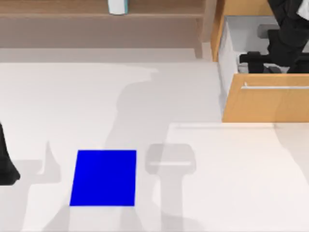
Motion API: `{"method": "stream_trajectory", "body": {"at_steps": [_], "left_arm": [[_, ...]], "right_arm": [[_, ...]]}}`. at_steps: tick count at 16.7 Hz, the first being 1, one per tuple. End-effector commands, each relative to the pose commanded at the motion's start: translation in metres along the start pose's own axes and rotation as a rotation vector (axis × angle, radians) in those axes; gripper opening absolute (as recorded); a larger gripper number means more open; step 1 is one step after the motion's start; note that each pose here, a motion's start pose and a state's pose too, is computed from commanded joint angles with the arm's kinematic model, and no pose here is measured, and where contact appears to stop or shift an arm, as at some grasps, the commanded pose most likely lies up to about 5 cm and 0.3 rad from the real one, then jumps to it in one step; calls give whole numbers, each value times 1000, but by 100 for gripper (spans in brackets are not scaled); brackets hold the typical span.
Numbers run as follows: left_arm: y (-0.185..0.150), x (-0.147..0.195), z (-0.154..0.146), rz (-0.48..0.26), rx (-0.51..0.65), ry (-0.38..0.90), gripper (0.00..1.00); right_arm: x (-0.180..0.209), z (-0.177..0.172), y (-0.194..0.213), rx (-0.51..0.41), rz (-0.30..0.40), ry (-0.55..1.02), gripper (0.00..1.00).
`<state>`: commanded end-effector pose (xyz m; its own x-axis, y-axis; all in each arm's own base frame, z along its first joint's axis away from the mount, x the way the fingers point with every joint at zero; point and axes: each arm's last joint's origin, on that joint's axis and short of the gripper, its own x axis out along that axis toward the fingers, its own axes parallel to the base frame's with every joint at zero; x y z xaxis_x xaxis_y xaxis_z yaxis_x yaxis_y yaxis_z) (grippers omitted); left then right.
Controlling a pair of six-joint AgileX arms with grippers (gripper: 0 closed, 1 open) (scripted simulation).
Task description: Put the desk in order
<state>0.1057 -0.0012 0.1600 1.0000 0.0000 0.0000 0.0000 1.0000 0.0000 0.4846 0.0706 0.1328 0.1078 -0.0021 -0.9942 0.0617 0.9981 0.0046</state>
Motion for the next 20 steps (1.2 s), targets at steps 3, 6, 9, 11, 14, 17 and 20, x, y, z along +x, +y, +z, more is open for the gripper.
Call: {"method": "stream_trajectory", "body": {"at_steps": [3, 6, 9, 11, 14, 17, 20], "left_arm": [[0, 0, 0, 0, 0, 0, 100], [0, 0, 0, 0, 0, 0, 100], [0, 0, 0, 0, 0, 0, 100], [0, 0, 0, 0, 0, 0, 100], [0, 0, 0, 0, 0, 0, 100], [0, 0, 0, 0, 0, 0, 100], [0, 0, 0, 0, 0, 0, 100]], "right_arm": [[-13, -1, 0, 23, 5, -14, 0], [-52, -7, 0, 114, 26, -53, 0], [-102, -16, 9, 236, 78, -119, 0], [-133, -25, 24, 306, 131, -161, 0], [-167, -44, 62, 367, 220, -188, 0], [-184, -67, 112, 379, 292, -168, 0], [-179, -95, 169, 346, 316, -107, 0]]}}
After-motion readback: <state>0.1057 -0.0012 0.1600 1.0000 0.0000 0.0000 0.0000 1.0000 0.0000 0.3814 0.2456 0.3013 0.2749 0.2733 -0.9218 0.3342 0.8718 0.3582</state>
